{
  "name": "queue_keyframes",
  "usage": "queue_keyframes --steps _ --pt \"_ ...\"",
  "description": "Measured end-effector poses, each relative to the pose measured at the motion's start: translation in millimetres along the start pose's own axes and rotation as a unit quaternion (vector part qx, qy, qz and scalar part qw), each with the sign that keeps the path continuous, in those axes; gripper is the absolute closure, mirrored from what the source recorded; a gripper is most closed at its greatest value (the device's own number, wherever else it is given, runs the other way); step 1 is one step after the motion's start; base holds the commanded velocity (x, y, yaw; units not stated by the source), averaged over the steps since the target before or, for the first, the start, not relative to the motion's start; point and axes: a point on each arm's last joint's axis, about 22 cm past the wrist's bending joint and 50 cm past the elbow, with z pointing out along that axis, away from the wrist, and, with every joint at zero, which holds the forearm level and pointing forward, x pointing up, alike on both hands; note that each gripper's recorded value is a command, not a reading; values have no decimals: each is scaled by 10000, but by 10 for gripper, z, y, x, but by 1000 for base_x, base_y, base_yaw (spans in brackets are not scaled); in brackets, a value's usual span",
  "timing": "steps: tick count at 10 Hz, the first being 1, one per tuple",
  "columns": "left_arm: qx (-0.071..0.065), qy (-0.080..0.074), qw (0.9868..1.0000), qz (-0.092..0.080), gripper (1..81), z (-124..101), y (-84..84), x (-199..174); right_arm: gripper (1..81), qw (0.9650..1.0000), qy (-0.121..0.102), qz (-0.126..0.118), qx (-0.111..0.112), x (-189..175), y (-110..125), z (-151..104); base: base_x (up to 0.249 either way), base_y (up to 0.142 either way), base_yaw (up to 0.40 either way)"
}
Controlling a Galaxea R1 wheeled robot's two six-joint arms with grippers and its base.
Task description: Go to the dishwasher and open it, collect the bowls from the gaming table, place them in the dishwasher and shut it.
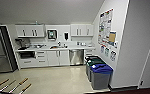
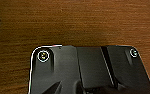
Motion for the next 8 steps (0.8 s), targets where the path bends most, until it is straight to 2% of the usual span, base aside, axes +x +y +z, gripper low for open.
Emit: queue_keyframes --steps 6,8 --pt "-16 34 10000 -6 10 4 20 25 10 10000 32 -13 -39 52 62 -11 188 0 0" --pt "-14 30 10000 -8 10 3 16 15 10 10000 30 -13 -45 51 70 -13 184 61 0"
